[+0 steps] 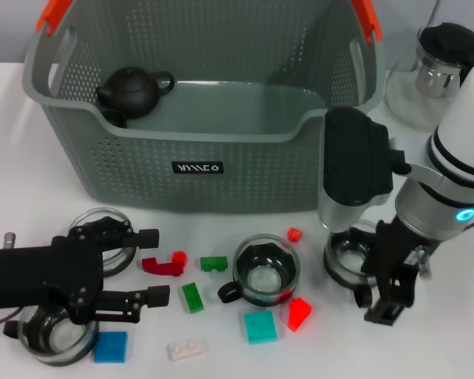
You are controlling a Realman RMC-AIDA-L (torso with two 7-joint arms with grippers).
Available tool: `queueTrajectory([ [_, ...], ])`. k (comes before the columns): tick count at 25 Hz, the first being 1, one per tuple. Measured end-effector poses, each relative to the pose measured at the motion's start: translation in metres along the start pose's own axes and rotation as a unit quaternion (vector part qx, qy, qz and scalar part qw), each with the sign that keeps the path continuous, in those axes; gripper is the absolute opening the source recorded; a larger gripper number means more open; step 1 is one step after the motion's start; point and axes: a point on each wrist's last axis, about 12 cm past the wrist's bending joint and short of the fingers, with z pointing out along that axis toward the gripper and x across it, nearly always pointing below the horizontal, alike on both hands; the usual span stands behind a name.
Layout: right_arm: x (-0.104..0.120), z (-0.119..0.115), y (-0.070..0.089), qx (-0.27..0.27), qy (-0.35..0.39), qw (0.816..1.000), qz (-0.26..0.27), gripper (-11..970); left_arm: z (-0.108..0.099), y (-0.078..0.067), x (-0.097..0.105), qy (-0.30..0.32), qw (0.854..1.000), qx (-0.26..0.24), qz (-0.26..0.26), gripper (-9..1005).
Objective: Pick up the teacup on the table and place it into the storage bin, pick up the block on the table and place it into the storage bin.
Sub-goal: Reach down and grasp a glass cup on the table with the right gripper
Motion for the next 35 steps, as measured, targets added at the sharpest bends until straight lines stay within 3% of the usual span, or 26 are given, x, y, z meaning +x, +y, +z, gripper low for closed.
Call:
queueTrajectory([
  [6, 0.004, 0.001, 0.006, -0.023, 0.016, 1.0, 0.008, 733, 0.0, 0.001, 0.0, 0.002, 1.0, -0.002, 0.0, 873],
  [18, -0.01, 0.012, 0.002, 0.025, 0.005, 0.999, 0.023, 732, -0.001, 0.0, 0.002, 0.002, 1.0, -0.005, -0.002, 872],
  [32, -0.015, 0.021, 0.009, 0.031, 0.012, 0.999, 0.0, 663, -0.002, 0.0, 0.004, 0.003, 1.0, -0.009, -0.004, 873],
  [35, -0.016, 0.02, 0.009, 0.031, 0.008, 0.999, 0.003, 436, -0.001, 0.0, 0.004, 0.003, 1.0, -0.012, -0.006, 873],
])
